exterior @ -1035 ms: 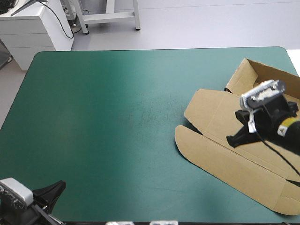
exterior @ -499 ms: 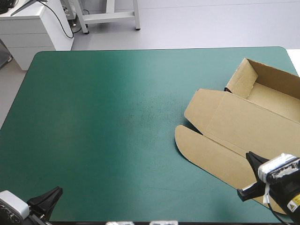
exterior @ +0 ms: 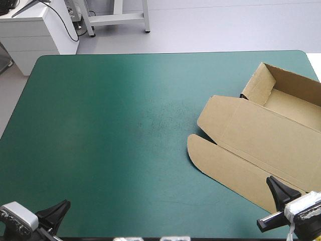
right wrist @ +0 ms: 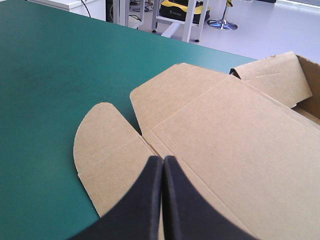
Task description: Fold the box
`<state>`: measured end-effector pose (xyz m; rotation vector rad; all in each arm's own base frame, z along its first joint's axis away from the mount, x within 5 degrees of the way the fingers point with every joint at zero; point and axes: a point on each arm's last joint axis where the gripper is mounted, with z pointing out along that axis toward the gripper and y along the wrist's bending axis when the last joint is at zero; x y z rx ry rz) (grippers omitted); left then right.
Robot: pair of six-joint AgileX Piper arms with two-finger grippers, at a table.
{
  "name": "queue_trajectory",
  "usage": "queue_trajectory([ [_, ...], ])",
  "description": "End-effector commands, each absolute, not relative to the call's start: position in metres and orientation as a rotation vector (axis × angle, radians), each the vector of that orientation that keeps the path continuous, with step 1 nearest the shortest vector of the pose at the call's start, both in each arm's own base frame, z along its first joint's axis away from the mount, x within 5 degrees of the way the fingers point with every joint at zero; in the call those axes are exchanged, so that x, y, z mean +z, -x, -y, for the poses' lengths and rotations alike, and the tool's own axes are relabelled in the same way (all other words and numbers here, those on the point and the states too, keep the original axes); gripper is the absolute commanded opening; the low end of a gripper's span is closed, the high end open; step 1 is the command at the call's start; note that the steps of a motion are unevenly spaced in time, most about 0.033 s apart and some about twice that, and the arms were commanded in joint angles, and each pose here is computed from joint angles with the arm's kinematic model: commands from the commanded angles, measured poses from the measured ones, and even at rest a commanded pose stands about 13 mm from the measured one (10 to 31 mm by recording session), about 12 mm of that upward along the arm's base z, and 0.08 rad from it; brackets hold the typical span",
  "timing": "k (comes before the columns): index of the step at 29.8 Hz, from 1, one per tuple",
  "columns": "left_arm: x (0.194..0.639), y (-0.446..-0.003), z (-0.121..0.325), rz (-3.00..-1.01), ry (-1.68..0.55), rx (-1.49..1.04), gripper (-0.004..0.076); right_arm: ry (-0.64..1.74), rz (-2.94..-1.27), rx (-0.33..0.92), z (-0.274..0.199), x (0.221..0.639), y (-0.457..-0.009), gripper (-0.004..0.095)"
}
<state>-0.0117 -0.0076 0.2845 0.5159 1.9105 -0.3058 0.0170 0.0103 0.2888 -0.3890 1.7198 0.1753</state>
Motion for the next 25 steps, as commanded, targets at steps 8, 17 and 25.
queue_trajectory([
  [8, 0.2950, 0.0102, 0.0078, -1.798, -0.480, -0.324, -0.0008, 0.333, -1.667, 0.212, -0.0104, 0.2934, -0.0195, -0.0021],
  [17, 0.2950, 0.0099, 0.0079, -1.796, -0.477, -0.325, -0.0008, 0.336, -1.685, 0.211, -0.0104, 0.2918, -0.0193, -0.0021],
  [25, 0.3001, 0.0083, 0.0078, -1.741, -0.457, -0.325, -0.0008, 0.337, -1.685, 0.210, -0.0104, 0.2918, -0.0193, -0.0021],
])
